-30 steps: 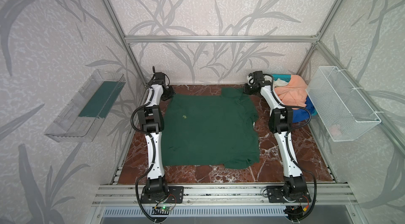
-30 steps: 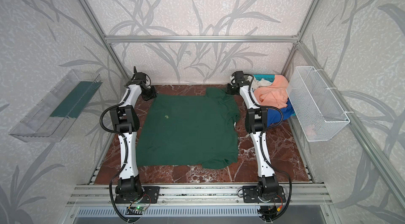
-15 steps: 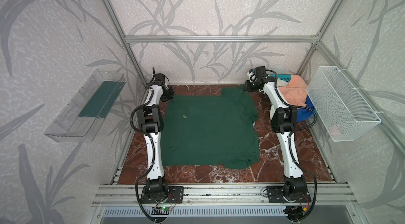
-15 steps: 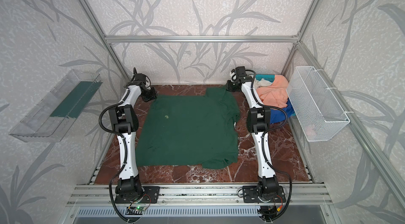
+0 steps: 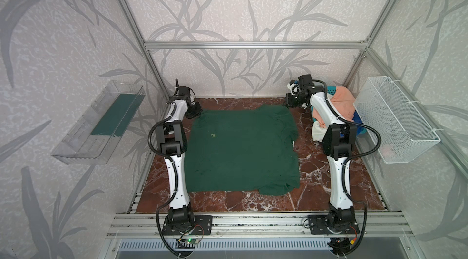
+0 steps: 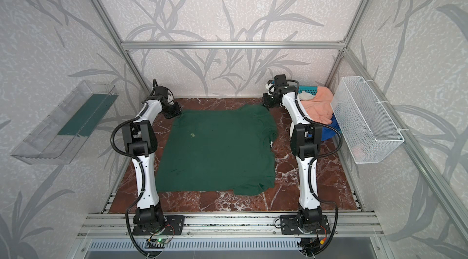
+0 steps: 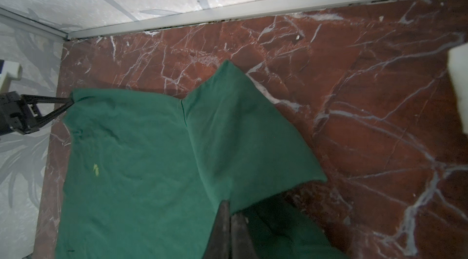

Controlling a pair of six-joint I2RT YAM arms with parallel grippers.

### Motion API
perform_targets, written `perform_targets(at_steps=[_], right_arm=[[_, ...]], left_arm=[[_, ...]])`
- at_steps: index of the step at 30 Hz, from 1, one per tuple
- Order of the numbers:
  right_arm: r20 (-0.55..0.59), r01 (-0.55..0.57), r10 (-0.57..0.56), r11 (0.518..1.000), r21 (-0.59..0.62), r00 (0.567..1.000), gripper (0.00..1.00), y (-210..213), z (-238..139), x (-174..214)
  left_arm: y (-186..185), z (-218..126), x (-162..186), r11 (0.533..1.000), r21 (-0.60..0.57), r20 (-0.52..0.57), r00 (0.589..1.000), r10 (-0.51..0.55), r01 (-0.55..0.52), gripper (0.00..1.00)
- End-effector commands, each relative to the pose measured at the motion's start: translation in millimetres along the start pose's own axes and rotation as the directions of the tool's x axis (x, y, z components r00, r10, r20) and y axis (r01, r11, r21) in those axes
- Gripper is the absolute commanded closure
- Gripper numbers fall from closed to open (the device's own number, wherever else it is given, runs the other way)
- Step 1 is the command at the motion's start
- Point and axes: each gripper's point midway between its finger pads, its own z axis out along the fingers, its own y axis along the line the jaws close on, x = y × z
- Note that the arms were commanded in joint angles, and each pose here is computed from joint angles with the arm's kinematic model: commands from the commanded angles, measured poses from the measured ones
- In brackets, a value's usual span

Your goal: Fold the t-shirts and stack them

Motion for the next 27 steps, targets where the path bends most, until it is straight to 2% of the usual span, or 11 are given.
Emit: perform_targets(at_steps=[1, 12, 27], right_arm=[[0.045, 0.03, -0.028, 0.999, -0.036, 0.999, 1.0, 19.1, -25.1, -2.0], [0.017, 0.024, -0.024, 1.0, 0.001, 1.0, 1.0, 8.4, -33.3, 36.1], [0.015, -0.002, 0.001, 0.999, 0.047, 1.0, 1.0, -7.4, -46.8, 55.9]], left_arm=[[-14.8, -34.4, -18.6, 0.999, 0.045, 0.084, 0.996, 0.006, -0.009, 1.0], [-6.4, -44.9, -7.5, 1.0, 0.02, 0.128, 0.992, 0.001, -0.004, 1.0], [20.0, -37.5, -10.0, 0.999, -0.023, 0.128, 0.991, -0.029, 0.032, 1.0]])
